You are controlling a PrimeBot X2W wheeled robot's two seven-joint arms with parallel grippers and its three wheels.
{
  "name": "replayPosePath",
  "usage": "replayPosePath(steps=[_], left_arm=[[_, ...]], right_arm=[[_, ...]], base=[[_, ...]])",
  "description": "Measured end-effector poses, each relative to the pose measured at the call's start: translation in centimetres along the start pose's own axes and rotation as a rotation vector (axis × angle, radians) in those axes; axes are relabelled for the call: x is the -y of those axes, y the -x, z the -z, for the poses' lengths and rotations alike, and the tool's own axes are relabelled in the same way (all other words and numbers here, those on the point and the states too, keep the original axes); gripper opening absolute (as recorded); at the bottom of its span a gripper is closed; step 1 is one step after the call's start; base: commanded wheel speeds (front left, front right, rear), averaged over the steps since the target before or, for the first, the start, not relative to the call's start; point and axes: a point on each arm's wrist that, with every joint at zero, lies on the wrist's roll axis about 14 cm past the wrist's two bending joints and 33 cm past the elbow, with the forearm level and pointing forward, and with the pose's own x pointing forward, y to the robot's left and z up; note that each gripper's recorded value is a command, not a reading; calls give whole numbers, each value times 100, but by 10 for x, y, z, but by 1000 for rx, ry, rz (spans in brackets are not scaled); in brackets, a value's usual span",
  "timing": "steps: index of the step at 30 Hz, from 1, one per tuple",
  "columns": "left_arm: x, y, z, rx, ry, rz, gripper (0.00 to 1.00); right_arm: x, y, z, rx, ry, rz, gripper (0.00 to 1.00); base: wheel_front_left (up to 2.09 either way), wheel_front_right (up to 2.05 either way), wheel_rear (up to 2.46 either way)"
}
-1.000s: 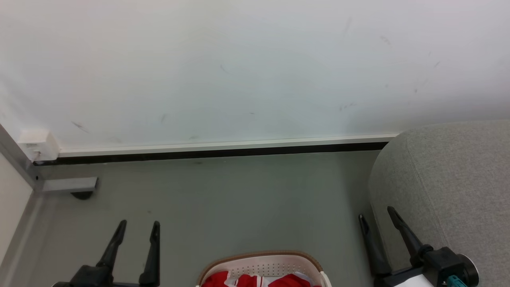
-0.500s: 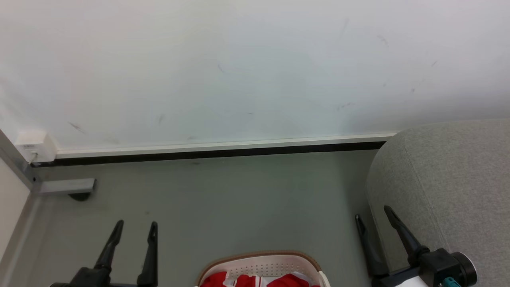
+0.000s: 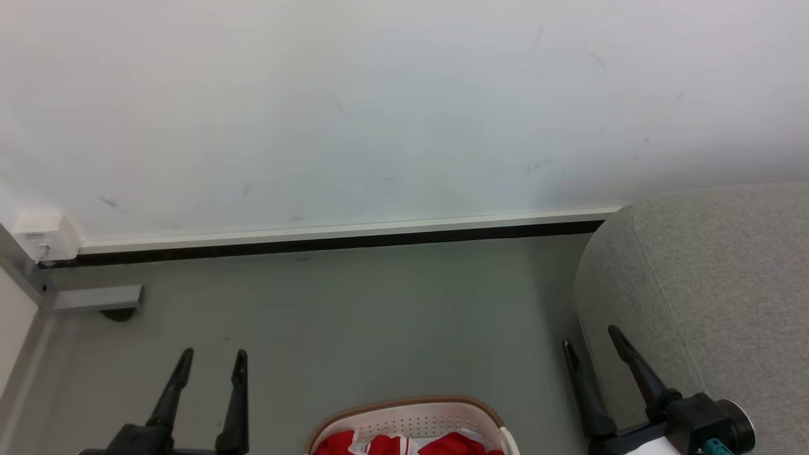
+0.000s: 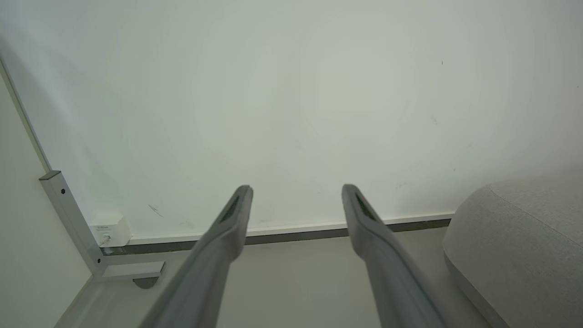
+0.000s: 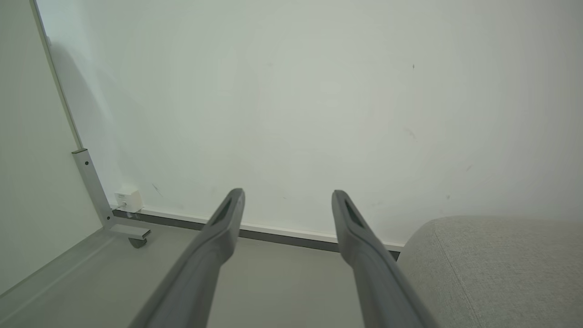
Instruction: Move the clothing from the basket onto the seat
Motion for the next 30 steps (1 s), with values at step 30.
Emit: replayPosePath(steps=[30], left_arm=[[105,-64,165,-421,138,369,100]], right_arm=[[97,-51,-9,80,-32,227,100]], base=[[0,0,0]])
